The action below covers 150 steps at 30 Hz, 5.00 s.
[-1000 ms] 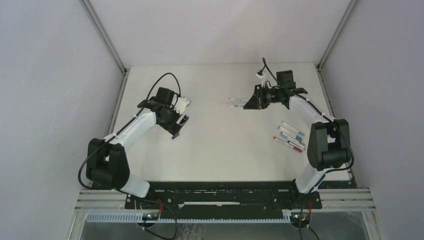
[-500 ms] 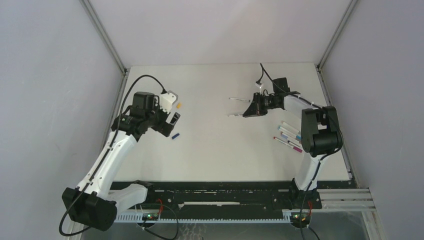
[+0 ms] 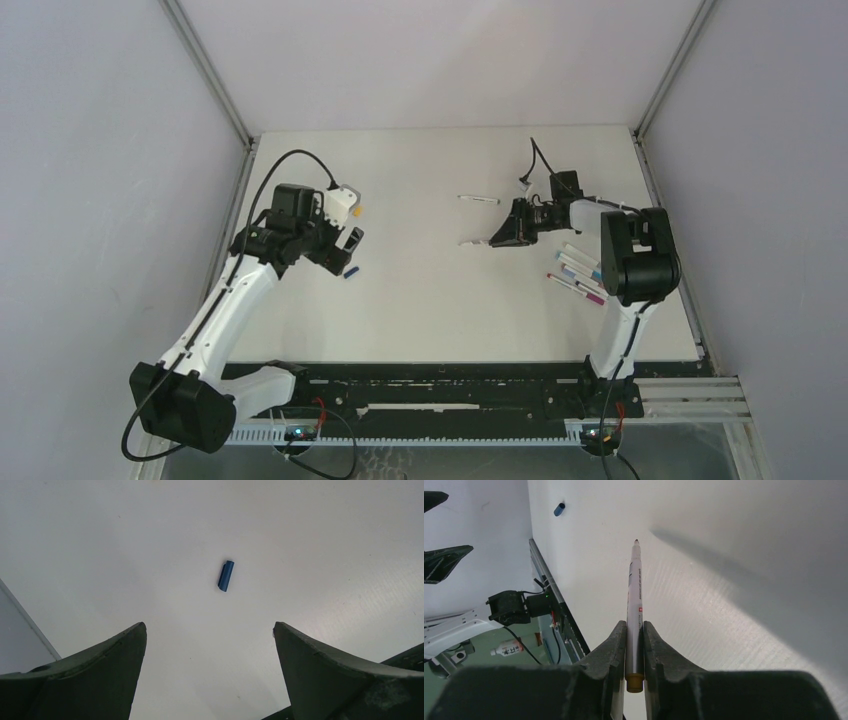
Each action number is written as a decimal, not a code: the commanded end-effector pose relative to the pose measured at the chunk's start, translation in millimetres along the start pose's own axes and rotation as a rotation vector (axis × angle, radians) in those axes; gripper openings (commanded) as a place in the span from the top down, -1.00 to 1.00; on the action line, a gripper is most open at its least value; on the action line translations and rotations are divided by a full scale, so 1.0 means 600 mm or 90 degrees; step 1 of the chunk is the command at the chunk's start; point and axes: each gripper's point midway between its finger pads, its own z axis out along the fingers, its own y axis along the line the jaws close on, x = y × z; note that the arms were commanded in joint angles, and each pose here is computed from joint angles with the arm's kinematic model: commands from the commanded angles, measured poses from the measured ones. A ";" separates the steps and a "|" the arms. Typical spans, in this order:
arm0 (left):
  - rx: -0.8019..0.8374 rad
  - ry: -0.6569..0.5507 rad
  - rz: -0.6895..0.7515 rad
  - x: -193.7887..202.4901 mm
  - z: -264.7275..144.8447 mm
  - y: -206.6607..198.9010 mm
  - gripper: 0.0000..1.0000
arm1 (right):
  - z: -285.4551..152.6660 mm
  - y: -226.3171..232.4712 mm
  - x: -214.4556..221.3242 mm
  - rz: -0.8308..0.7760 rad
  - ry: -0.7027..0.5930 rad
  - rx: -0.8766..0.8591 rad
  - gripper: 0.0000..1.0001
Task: Open the pen caps
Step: Place the pen at the center of the board, then adjust the pen at the center of the board, then pick up the pen from the center of the board.
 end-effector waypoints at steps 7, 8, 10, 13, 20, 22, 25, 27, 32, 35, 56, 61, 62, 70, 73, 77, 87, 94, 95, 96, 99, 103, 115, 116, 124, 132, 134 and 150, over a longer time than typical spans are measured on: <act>0.003 -0.015 -0.012 -0.002 0.008 -0.001 -1.00 | 0.017 0.029 0.015 0.002 0.022 -0.071 0.51; 0.003 -0.015 -0.012 -0.002 0.008 -0.001 -1.00 | 0.019 0.028 0.018 0.002 0.025 -0.069 0.46; 0.002 -0.016 -0.012 -0.003 0.007 0.000 -1.00 | 0.024 0.025 0.022 -0.003 0.029 -0.058 0.40; 0.001 -0.018 -0.011 -0.004 0.006 0.000 -1.00 | 0.026 0.018 0.030 -0.010 0.038 -0.038 0.33; -0.001 -0.017 -0.011 -0.004 0.007 0.001 -1.00 | 0.008 0.011 0.037 -0.104 0.042 0.023 0.09; -0.001 -0.016 -0.011 -0.003 0.008 0.001 -1.00 | 0.004 0.020 0.053 -0.213 0.074 0.058 -0.03; -0.002 -0.017 -0.011 -0.004 0.007 0.002 -1.00 | 0.002 0.019 0.090 -0.387 0.125 0.142 -0.14; -0.003 -0.016 -0.011 -0.003 0.008 0.002 -1.00 | 0.008 0.018 0.107 -0.494 0.132 0.188 -0.29; -0.007 -0.009 -0.012 0.002 0.011 0.004 -1.00 | 0.014 0.014 0.148 -0.635 0.174 0.240 -0.53; -0.008 -0.011 -0.012 0.001 0.010 0.004 -1.00 | 0.022 -0.001 0.176 -0.682 0.221 0.268 -0.83; -0.015 -0.011 -0.010 0.004 0.012 0.007 -1.00 | 0.053 -0.046 0.208 -0.740 0.300 0.334 -0.62; -0.014 -0.011 -0.010 0.004 0.012 0.006 -1.00 | 0.052 -0.043 0.206 -0.743 0.296 0.333 -0.62; -0.014 -0.012 -0.009 0.004 0.012 0.006 -1.00 | 0.052 -0.043 0.206 -0.742 0.296 0.334 -0.62; -0.013 -0.008 -0.010 0.006 0.013 0.005 -1.00 | 0.051 -0.033 0.192 -0.746 0.278 0.345 -0.73; -0.014 -0.010 -0.010 0.006 0.012 0.006 -1.00 | 0.050 -0.030 0.188 -0.748 0.274 0.349 -0.74; -0.012 -0.011 -0.009 0.006 0.013 0.004 -1.00 | 0.046 -0.032 0.177 -0.752 0.267 0.368 -0.75; -0.012 -0.011 -0.009 0.006 0.013 0.004 -1.00 | 0.020 -0.018 0.142 -0.721 0.213 0.372 -0.86; -0.016 -0.010 -0.009 0.007 0.013 0.006 -1.00 | -0.038 0.007 0.083 -0.703 0.155 0.410 -0.85; -0.016 -0.009 -0.009 0.007 0.013 0.007 -1.00 | -0.052 0.006 0.074 -0.694 0.151 0.420 -0.84; -0.015 -0.010 -0.009 0.007 0.013 0.006 -1.00 | -0.068 0.003 0.065 -0.685 0.147 0.433 -0.82; -0.013 -0.012 -0.009 0.006 0.013 0.005 -1.00 | -0.118 -0.020 0.048 -0.646 0.160 0.476 -0.78; -0.011 -0.013 -0.009 0.006 0.013 0.004 -1.00 | -0.177 -0.060 0.046 -0.621 0.218 0.551 -0.73; -0.011 -0.020 -0.008 0.004 0.009 0.003 -1.00 | -0.210 -0.139 0.089 -0.548 0.426 0.605 -0.39; -0.011 -0.019 -0.008 0.004 0.009 0.003 -1.00 | -0.207 -0.140 0.090 -0.545 0.435 0.602 -0.34; -0.010 -0.015 -0.008 0.007 0.012 0.003 -1.00 | -0.181 -0.147 0.112 -0.550 0.488 0.582 -0.02; -0.013 -0.018 -0.007 0.005 0.010 0.004 -1.00 | -0.177 -0.163 0.123 -0.536 0.518 0.585 0.27; -0.012 -0.018 -0.008 0.006 0.010 0.004 -1.00 | -0.176 -0.165 0.123 -0.535 0.520 0.586 0.36; -0.014 -0.018 -0.008 0.005 0.010 0.005 -1.00 | -0.157 -0.105 0.103 -0.546 0.446 0.577 1.00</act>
